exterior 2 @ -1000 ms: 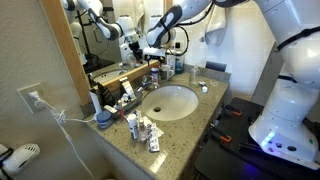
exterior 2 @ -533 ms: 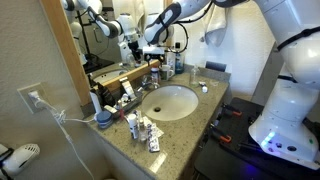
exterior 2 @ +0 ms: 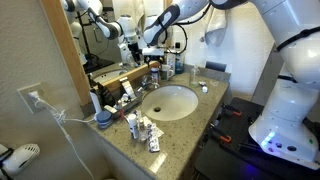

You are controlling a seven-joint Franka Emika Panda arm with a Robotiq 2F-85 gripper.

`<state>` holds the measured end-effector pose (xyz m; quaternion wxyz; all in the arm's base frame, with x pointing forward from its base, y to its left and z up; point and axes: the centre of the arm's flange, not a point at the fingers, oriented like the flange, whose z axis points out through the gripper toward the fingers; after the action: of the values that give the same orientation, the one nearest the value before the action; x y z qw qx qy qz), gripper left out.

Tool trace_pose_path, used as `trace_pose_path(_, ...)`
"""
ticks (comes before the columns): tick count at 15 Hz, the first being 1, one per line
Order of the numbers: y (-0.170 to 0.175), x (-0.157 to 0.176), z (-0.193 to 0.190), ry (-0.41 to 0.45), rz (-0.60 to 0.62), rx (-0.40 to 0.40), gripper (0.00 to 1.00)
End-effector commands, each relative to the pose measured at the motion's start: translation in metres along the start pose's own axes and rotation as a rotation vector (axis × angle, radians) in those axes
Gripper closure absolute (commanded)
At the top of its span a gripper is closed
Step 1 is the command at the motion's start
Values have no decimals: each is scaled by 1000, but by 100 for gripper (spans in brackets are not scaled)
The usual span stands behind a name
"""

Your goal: Move the spray can to the right

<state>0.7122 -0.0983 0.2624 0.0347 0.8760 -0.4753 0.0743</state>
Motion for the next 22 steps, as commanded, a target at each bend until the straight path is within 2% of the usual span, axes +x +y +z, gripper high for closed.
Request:
trace_pose_path(1, -8, 3, -1, 17, 26, 20, 0)
trace_pose_path(2, -8, 3, -1, 17, 25, 21, 5)
trace_pose_path(3, -9, 2, -2, 16, 24, 19, 26)
trace_pose_path(5, -9, 3, -3, 20, 25, 14, 31)
trace_pose_path(9, -7, 4, -5, 27, 23, 9, 63)
trace_pose_path(11, -7, 6, -6, 32, 22, 8, 75)
trace_pose_path(17, -8, 3, -12, 24, 13, 13, 75)
trace_pose_path(22, -7, -5, -40, 40, 9, 39, 75)
